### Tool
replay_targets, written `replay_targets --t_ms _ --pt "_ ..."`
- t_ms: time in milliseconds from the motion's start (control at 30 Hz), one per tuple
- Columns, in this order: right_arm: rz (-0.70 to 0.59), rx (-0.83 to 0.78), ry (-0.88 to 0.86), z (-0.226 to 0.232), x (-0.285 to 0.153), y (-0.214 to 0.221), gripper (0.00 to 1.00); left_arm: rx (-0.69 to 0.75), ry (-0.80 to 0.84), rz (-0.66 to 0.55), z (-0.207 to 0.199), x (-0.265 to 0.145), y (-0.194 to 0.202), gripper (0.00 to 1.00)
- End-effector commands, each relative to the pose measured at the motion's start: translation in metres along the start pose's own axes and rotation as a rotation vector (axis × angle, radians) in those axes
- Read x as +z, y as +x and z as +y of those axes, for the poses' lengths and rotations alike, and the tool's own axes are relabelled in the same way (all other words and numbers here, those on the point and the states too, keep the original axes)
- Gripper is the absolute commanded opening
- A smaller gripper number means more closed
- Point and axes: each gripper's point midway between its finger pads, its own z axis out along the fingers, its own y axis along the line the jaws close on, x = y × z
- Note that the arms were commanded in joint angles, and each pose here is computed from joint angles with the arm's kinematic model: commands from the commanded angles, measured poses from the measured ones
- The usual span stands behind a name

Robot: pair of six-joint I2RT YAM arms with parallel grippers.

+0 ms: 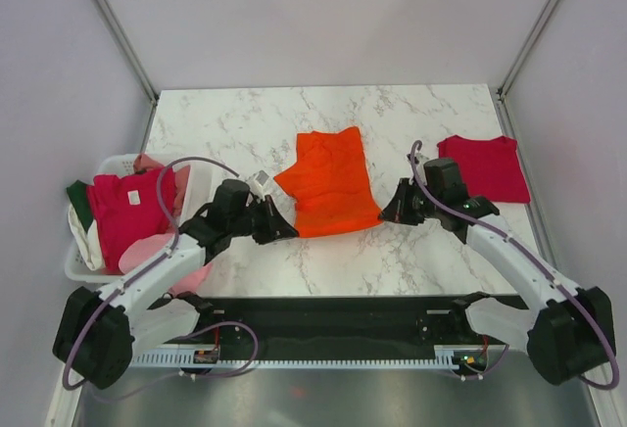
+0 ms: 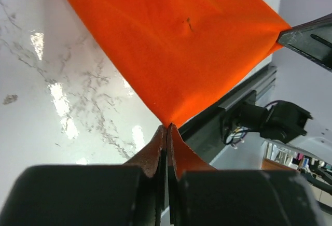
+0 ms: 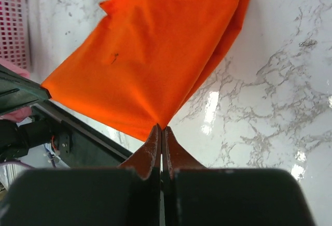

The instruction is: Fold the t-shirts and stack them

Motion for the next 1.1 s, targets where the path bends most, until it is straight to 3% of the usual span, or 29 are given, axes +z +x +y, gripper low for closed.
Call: replay_targets --t_ms 0,200,333,500,633,700,800,833,867,900,933,967,1000,1033,1067 --pt "-0.045 -0.005 -0.009 0.013 -0.028 -0.003 0.0 -0.062 0.066 0.028 -0.019 -0.021 0.011 0.02" --pt "-0.147 -0.05 0.026 0.032 -0.052 -0.046 0.0 -0.023 0.084 -0.047 -0.051 -0.046 -0.017 0.02" --pt "-0.152 -0.052 0.078 0.032 -0.036 -0.076 0.0 -0.01 0.072 -0.065 -0.066 -0.038 -0.05 0.02" --pt "-0.196 -0.071 0.127 0.031 -0.017 -0.124 0.0 -0.033 0.005 -0.079 -0.052 -0.016 -0.093 0.02" --pt "-0.198 -0.05 0.159 0.02 0.017 -0.16 0.0 -0.056 -0.01 -0.091 -0.045 0.002 -0.142 0.02" --pt "-0.234 -0.036 0.168 0.018 0.025 -0.187 0.0 -0.101 -0.061 -0.075 -0.019 0.024 -0.163 0.02" --pt "-0.222 0.001 0.198 -0.001 0.065 -0.214 0.0 -0.093 -0.043 -0.09 -0.018 0.045 -0.21 0.02" --pt "-0.18 0.027 0.217 -0.02 0.097 -0.212 0.0 -0.111 -0.053 -0.077 -0.006 0.071 -0.232 0.02" --pt "-0.176 0.038 0.221 -0.027 0.11 -0.217 0.04 -0.133 -0.059 -0.071 0.002 0.082 -0.243 0.02" --pt "-0.208 0.04 0.214 -0.027 0.116 -0.238 0.17 -0.139 -0.027 -0.045 0.001 0.094 -0.25 0.19" --pt "-0.186 0.06 0.253 -0.049 0.141 -0.234 0.22 -0.141 -0.022 -0.035 0.013 0.121 -0.268 0.35" --pt "-0.206 0.068 0.262 -0.054 0.147 -0.241 0.56 -0.142 -0.023 -0.033 0.016 0.13 -0.276 0.5" --pt "-0.23 0.073 0.279 -0.061 0.151 -0.245 0.79 -0.152 -0.034 -0.014 0.023 0.14 -0.277 0.99" --pt "-0.269 0.057 0.267 -0.06 0.153 -0.253 0.94 -0.137 -0.024 -0.024 0.022 0.148 -0.288 1.0" --pt "-0.277 0.034 0.264 -0.061 0.152 -0.255 0.98 -0.121 -0.022 -0.026 0.022 0.148 -0.29 1.0"
